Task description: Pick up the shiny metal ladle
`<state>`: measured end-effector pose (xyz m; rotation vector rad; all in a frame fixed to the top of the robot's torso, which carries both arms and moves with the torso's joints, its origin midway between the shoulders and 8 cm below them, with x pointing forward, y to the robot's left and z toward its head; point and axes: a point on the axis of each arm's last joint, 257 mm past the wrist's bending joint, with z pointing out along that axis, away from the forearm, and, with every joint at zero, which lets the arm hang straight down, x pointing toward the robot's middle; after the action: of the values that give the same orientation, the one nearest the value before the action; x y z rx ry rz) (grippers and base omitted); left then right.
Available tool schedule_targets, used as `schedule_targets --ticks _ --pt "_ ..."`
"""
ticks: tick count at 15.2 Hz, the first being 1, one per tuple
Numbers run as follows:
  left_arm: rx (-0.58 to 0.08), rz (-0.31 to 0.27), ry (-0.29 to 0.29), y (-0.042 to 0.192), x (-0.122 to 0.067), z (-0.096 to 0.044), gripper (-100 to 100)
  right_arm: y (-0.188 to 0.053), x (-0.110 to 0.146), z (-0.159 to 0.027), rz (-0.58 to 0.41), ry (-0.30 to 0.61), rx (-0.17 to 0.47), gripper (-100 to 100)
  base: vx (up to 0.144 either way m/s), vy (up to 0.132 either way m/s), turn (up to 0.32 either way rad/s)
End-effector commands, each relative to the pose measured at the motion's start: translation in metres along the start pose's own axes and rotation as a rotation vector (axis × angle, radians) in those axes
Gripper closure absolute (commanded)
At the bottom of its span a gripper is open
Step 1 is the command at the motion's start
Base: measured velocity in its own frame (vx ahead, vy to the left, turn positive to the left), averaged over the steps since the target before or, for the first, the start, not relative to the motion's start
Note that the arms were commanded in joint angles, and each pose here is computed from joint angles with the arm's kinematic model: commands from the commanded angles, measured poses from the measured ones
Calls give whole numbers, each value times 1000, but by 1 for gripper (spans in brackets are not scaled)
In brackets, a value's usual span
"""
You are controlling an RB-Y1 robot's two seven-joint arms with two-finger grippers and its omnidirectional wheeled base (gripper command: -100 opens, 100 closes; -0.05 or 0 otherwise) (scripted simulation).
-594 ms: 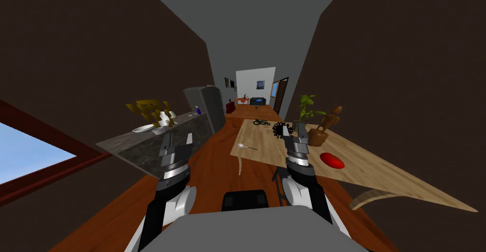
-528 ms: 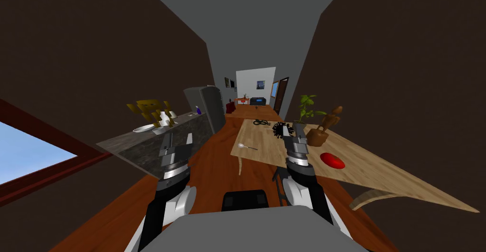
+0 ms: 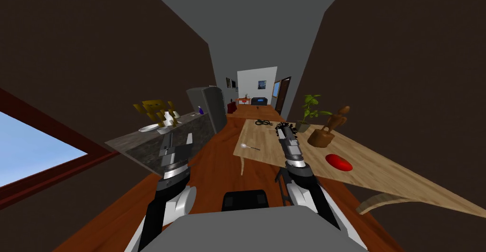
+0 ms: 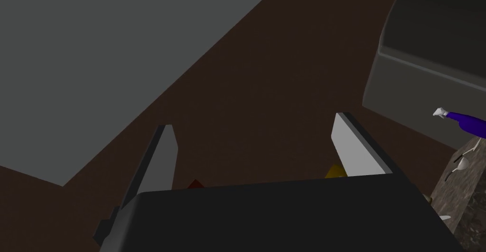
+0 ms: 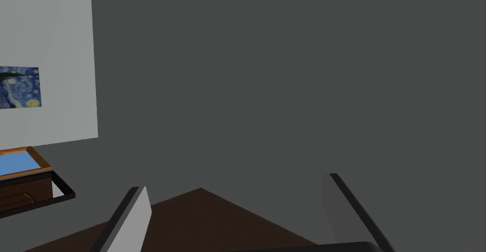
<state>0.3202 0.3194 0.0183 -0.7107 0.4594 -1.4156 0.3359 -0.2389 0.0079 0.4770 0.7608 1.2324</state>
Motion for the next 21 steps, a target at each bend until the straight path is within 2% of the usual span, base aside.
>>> schedule_targets --ticks 1,4,5,6,7,8,9,10,11,12,13,14,15,16,17,18,19,20,21 --pt "0 0 0 0 0 0 0 -7 7 -3 -25 49 15 -100 22 81 41" --pt "0 0 0 0 0 0 0 -28 25 -17 -85 152 62 -100 19 99 53" --pt "0 0 0 0 0 0 0 -28 26 -17 -89 163 61 -100 23 107 47" --pt "0 0 0 0 0 0 0 -40 34 -26 -120 210 89 -100 26 122 63" --pt "0 0 0 0 0 0 0 -40 36 -26 -125 224 87 -100 24 119 47" --pt "0 0 0 0 0 0 0 -53 43 -36 -158 272 116 -100 29 123 71" --pt "0 0 0 0 0 0 0 -54 44 -37 -163 287 115 -100 23 112 65" --pt "0 0 0 0 0 0 0 -68 52 -49 -199 338 145 -100 20 114 85" --pt "0 0 0 0 0 0 0 -68 53 -50 -204 352 143 -100 31 125 59" --pt "0 0 0 0 0 0 0 -82 59 -63 -241 404 174 -100 38 145 77" --pt "0 0 0 0 0 0 0 -83 60 -64 -247 419 172 -100 46 144 63" --pt "0 0 0 0 0 0 0 -98 66 -79 -285 472 204 -100 55 149 78" --pt "0 0 0 0 0 0 0 -98 66 -80 -291 487 202 -100 49 137 71" --pt "0 0 0 0 0 0 0 -113 71 -97 -331 543 234 -100 55 135 97" --pt "0 0 0 0 0 0 0 -113 71 -98 -337 558 232 -100 60 122 72" --pt "0 0 0 0 0 0 0 -129 75 -116 -377 613 265 -100 54 131 76" --pt "0 0 0 0 0 0 0 -129 74 -118 -384 629 262 -100 51 139 61" --pt "0 0 0 0 0 0 0 -144 76 -138 -427 691 294 -100 81 141 102" --pt "0 0 0 0 0 0 0 -145 76 -139 -433 703 291 -100 81 135 89"
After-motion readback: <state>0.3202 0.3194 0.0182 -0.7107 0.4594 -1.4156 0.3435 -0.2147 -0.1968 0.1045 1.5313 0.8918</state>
